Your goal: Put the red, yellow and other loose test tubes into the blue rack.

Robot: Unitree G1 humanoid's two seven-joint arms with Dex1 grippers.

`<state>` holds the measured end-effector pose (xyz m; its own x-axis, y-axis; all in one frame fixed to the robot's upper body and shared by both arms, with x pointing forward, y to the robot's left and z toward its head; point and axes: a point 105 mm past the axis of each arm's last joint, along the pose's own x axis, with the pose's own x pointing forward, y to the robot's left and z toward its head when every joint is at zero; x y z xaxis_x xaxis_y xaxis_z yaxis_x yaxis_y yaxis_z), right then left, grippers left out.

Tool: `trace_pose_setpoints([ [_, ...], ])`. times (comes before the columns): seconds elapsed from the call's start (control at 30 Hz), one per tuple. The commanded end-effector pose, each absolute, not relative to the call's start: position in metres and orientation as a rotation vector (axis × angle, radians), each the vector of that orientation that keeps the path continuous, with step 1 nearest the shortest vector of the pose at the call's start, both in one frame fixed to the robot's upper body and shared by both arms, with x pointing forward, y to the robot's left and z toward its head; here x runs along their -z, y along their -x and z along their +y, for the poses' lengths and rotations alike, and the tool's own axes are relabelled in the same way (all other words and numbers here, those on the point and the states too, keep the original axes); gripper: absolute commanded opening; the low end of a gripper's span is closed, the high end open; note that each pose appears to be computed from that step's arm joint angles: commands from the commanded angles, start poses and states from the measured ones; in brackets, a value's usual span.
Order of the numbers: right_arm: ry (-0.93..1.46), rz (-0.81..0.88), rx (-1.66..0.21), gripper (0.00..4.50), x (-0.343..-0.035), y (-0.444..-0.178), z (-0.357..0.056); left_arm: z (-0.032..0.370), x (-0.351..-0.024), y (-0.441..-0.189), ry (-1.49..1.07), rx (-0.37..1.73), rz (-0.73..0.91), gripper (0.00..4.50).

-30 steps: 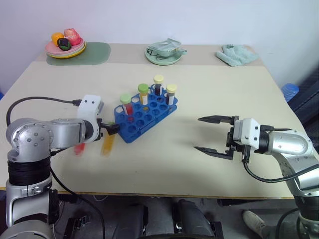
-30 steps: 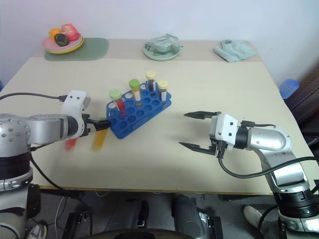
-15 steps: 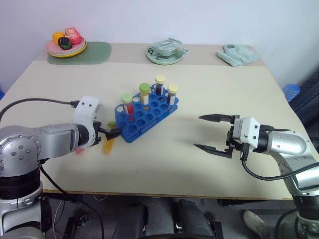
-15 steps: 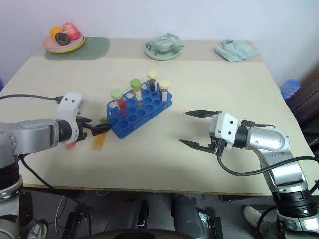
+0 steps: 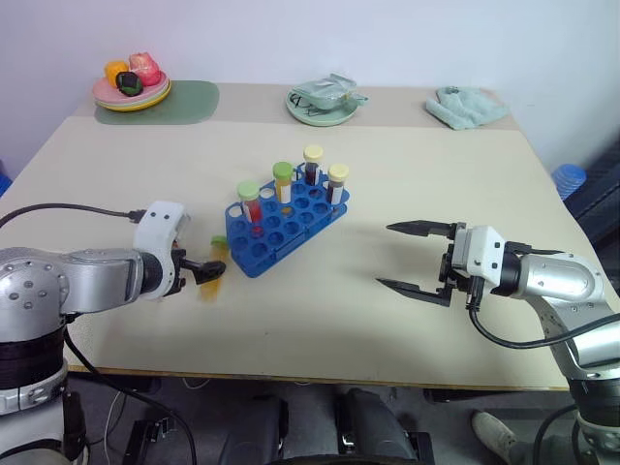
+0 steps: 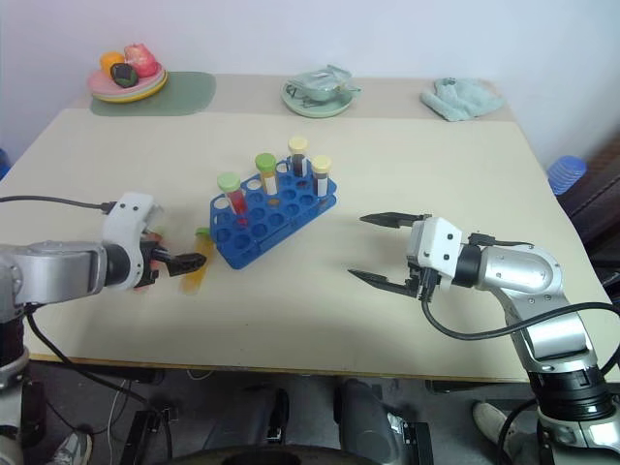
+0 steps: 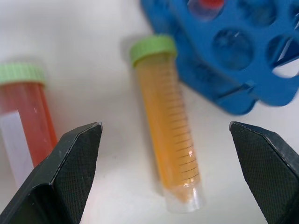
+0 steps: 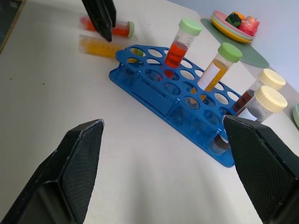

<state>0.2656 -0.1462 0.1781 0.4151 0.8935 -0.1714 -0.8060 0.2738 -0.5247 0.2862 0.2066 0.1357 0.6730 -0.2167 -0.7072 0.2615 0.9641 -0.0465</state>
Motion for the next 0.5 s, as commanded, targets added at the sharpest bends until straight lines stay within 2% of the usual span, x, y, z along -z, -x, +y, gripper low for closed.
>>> trace_pose_setpoints([
  [0.03, 0.605, -0.207, -1.132, 4.16, -0.187, -0.266, -0.146, 0.202, -0.138, -0.294, -0.082, 0.243, 0.791, 4.50],
  [0.5, 0.593, -0.212, -1.117, 4.16, -0.188, -0.262, -0.144, 0.199, -0.130, -0.323, -0.089, 0.081, 0.857, 4.50],
])
